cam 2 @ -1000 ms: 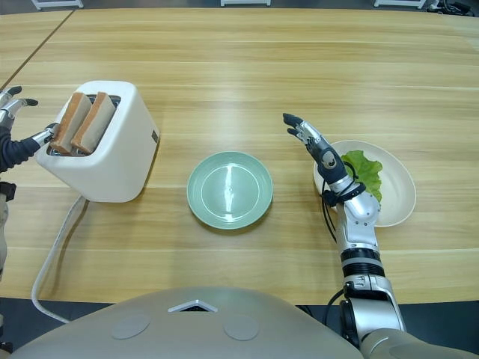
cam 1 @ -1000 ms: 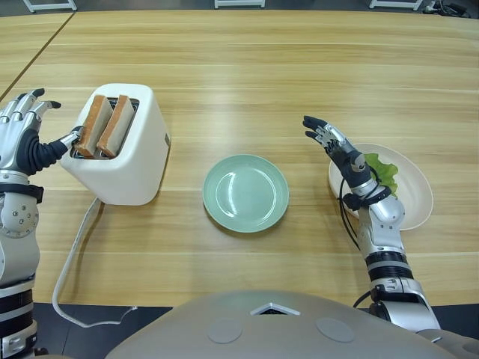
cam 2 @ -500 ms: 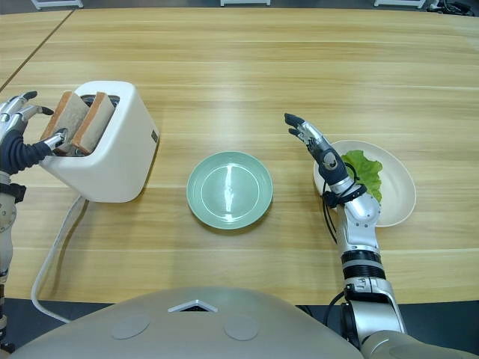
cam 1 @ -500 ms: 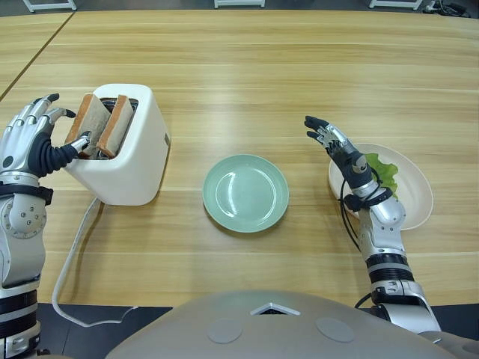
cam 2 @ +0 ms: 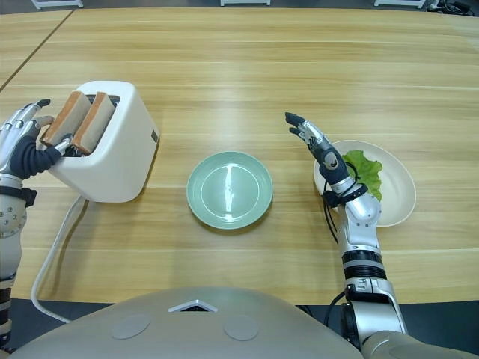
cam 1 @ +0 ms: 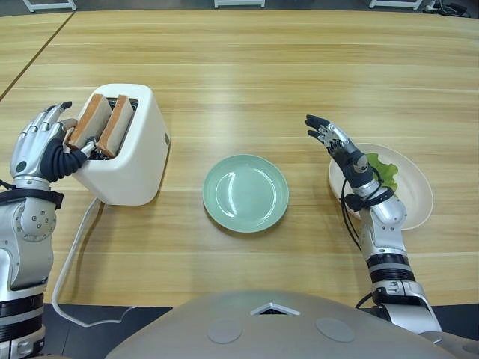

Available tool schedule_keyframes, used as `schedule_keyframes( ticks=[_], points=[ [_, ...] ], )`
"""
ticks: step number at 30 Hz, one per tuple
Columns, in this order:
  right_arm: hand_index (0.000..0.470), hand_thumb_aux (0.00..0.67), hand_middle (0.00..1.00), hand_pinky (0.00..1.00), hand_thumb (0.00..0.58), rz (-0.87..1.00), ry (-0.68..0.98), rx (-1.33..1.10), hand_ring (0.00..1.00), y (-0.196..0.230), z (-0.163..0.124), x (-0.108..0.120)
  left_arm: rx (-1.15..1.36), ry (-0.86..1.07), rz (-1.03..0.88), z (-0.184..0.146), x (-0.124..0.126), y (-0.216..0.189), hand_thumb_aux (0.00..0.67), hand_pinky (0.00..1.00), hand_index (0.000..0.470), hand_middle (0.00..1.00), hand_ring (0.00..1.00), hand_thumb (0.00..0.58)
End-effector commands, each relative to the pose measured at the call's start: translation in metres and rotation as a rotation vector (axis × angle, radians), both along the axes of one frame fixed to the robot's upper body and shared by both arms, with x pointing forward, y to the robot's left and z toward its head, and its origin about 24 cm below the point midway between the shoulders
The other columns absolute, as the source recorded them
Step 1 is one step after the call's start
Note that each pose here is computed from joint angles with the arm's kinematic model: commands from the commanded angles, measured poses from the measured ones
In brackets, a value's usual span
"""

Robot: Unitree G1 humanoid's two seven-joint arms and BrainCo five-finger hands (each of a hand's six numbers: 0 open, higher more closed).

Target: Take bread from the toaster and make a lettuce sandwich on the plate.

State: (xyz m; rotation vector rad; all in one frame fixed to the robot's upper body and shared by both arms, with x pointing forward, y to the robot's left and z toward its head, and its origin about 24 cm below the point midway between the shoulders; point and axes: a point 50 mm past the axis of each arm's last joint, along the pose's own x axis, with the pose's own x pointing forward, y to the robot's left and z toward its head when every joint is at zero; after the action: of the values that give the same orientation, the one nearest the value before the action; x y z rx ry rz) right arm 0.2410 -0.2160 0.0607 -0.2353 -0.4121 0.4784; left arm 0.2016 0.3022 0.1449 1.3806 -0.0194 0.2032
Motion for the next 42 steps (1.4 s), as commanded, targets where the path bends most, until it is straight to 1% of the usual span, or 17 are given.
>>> schedule_keyframes(
  ticks=[1,8,10,12,19,21,23,26,27,32,34,36,39,42],
  points=[
    [0.000,0.000,0.00,0.00,0.000,-0.004,0.003,-0.019,0.00,-0.002,0.000,-0.001,-0.018,-0.076,-0.019,0.010,0.000,-0.004,0.670,0.00,0.470,0.00,0.00,0.580],
    [0.000,0.000,0.00,0.00,0.000,-0.003,0.003,-0.022,0.00,-0.001,0.000,-0.001,-0.028,-0.150,0.009,0.016,0.000,0.004,0.670,0.00,0.470,0.00,0.00,0.580],
    [0.000,0.000,0.00,0.00,0.000,-0.003,0.003,-0.022,0.00,-0.001,0.000,-0.001,-0.021,-0.215,0.012,0.024,0.000,0.006,0.670,0.00,0.470,0.00,0.00,0.580],
    [0.000,0.000,0.00,0.00,0.000,-0.002,0.004,-0.022,0.00,-0.001,0.000,-0.001,-0.006,-0.313,-0.005,0.039,-0.003,0.003,0.670,0.00,0.470,0.00,0.00,0.580],
    [0.000,0.000,0.00,0.00,0.000,0.009,0.007,-0.023,0.00,0.002,-0.001,0.003,0.062,-0.617,-0.136,0.085,-0.021,-0.024,0.670,0.00,0.470,0.00,0.00,0.580],
    [0.000,0.000,0.00,0.00,0.000,0.013,0.007,-0.022,0.00,0.002,0.000,0.005,0.013,-0.674,-0.203,0.093,-0.025,-0.035,0.670,0.00,0.470,0.00,0.00,0.580],
    [0.000,0.000,0.00,0.00,0.000,0.016,0.007,-0.022,0.00,0.003,0.000,0.006,-0.071,-0.685,-0.289,0.094,-0.023,-0.048,0.670,0.00,0.470,0.00,0.00,0.580],
    [0.000,0.000,0.00,0.00,0.000,0.014,0.006,-0.021,0.00,0.003,0.000,0.007,-0.170,-0.658,-0.390,0.090,-0.014,-0.065,0.670,0.00,0.470,0.00,0.00,0.580],
    [0.000,0.000,0.00,0.00,0.000,0.014,0.005,-0.021,0.00,0.003,0.000,0.007,-0.236,-0.625,-0.429,0.085,-0.010,-0.072,0.670,0.00,0.470,0.00,0.00,0.580],
    [0.000,0.000,0.00,0.00,0.000,0.021,0.003,-0.021,0.00,0.005,0.001,0.010,-0.562,-0.377,-0.613,0.045,0.005,-0.114,0.670,0.00,0.470,0.00,0.00,0.580],
    [0.000,0.000,0.00,0.00,0.000,0.023,0.003,-0.021,0.00,0.005,0.001,0.011,-0.636,-0.282,-0.665,0.030,0.007,-0.129,0.670,0.00,0.470,0.00,0.00,0.580],
    [0.000,0.000,0.00,0.00,0.000,0.025,0.003,-0.021,0.00,0.006,0.001,0.012,-0.667,-0.186,-0.686,0.016,0.010,-0.138,0.670,0.00,0.470,0.00,0.00,0.580],
    [0.000,0.000,0.00,0.00,0.000,0.029,0.002,-0.022,0.00,0.008,0.001,0.012,-0.718,-0.055,-0.671,-0.007,0.014,-0.144,0.670,0.00,0.470,0.00,0.00,0.580],
    [0.000,0.000,0.00,0.00,0.000,0.037,0.001,-0.022,0.00,0.010,0.001,0.014,-0.828,0.132,-0.659,-0.038,0.015,-0.153,0.670,0.00,0.470,0.00,0.00,0.580]
  ],
)
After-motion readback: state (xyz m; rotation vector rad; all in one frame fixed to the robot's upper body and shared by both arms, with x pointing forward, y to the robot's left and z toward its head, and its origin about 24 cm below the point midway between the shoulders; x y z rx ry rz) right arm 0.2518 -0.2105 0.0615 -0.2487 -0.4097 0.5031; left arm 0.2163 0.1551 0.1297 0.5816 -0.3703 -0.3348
